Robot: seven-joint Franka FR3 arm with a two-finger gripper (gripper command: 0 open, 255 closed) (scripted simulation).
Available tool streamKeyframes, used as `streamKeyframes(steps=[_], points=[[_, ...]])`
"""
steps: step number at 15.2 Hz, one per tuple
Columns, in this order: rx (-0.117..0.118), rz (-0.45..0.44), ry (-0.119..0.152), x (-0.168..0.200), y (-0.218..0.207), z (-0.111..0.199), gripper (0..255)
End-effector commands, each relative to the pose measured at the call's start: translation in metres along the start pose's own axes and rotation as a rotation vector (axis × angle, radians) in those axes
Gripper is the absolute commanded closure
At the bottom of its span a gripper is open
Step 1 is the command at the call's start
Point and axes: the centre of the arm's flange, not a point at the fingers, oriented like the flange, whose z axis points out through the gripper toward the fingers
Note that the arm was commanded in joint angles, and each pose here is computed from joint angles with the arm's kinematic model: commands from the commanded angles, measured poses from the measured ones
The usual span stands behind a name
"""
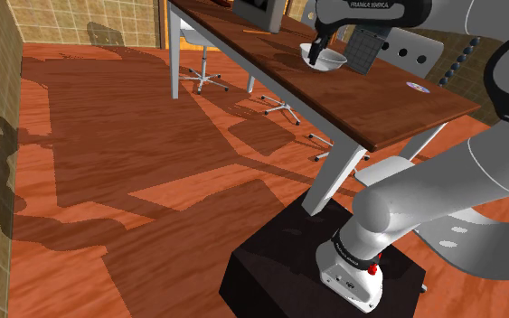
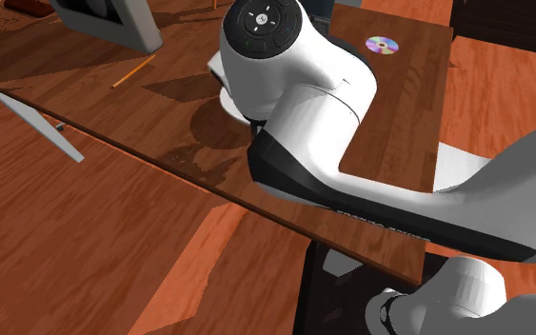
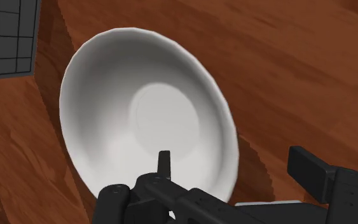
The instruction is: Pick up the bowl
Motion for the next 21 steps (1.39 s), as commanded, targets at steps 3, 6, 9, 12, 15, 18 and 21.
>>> streamKeyframes(steps=[3, 6, 9, 12, 15, 18, 21], points=[[-0.001, -0.001, 0.001, -0.001, -0.011, 0.018, 0], [-0.001, -0.001, 0.001, -0.001, -0.012, 0.020, 255], [-0.001, -0.001, 0.001, -0.002, -0.012, 0.020, 255], [-0.001, -0.001, 0.001, -0.001, -0.012, 0.020, 255], [-0.001, -0.001, 0.001, -0.001, -0.012, 0.021, 255], [-0.001, -0.001, 0.001, 0.000, -0.004, 0.007, 255], [-0.001, -0.001, 0.001, 0.000, 0.004, -0.006, 255]])
